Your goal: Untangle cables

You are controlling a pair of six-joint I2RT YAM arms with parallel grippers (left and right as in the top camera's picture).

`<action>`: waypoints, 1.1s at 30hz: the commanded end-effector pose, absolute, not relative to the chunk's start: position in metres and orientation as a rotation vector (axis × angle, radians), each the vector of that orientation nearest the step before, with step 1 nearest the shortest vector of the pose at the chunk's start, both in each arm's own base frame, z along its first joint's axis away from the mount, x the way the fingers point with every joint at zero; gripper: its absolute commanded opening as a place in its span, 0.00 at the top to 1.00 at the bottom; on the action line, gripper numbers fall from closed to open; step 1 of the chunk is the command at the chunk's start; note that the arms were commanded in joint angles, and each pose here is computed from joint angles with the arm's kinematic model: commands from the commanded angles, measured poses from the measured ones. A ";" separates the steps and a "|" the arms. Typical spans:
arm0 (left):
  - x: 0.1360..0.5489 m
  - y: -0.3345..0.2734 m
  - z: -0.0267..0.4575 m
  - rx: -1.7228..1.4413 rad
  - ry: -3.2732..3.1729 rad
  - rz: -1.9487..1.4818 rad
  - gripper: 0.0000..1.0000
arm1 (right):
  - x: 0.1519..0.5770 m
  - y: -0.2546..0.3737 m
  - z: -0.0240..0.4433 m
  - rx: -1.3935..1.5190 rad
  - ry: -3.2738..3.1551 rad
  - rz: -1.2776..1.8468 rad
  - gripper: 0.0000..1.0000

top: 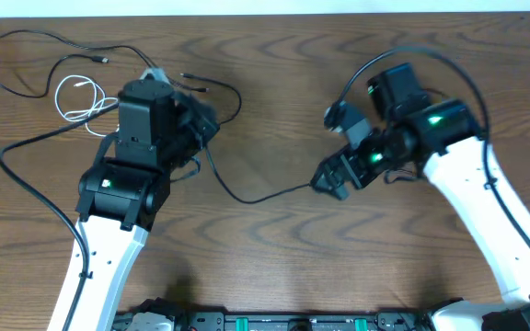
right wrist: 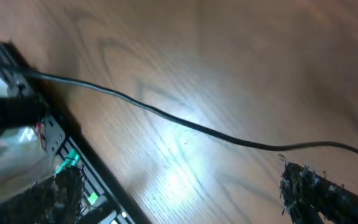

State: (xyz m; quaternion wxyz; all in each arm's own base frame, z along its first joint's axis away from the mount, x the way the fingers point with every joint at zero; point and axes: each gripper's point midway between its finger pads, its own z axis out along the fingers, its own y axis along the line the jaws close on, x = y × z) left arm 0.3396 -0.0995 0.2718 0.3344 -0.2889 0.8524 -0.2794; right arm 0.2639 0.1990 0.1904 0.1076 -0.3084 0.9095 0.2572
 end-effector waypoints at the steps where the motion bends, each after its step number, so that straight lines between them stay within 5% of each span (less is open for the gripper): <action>1: 0.333 -0.080 0.266 -0.761 2.240 -0.577 0.93 | 0.251 0.210 0.177 -0.984 2.670 0.804 0.01; 33: 0.301 -0.066 0.229 -0.749 2.434 -0.399 0.92 | 0.242 0.264 0.147 -0.485 2.830 0.942 0.01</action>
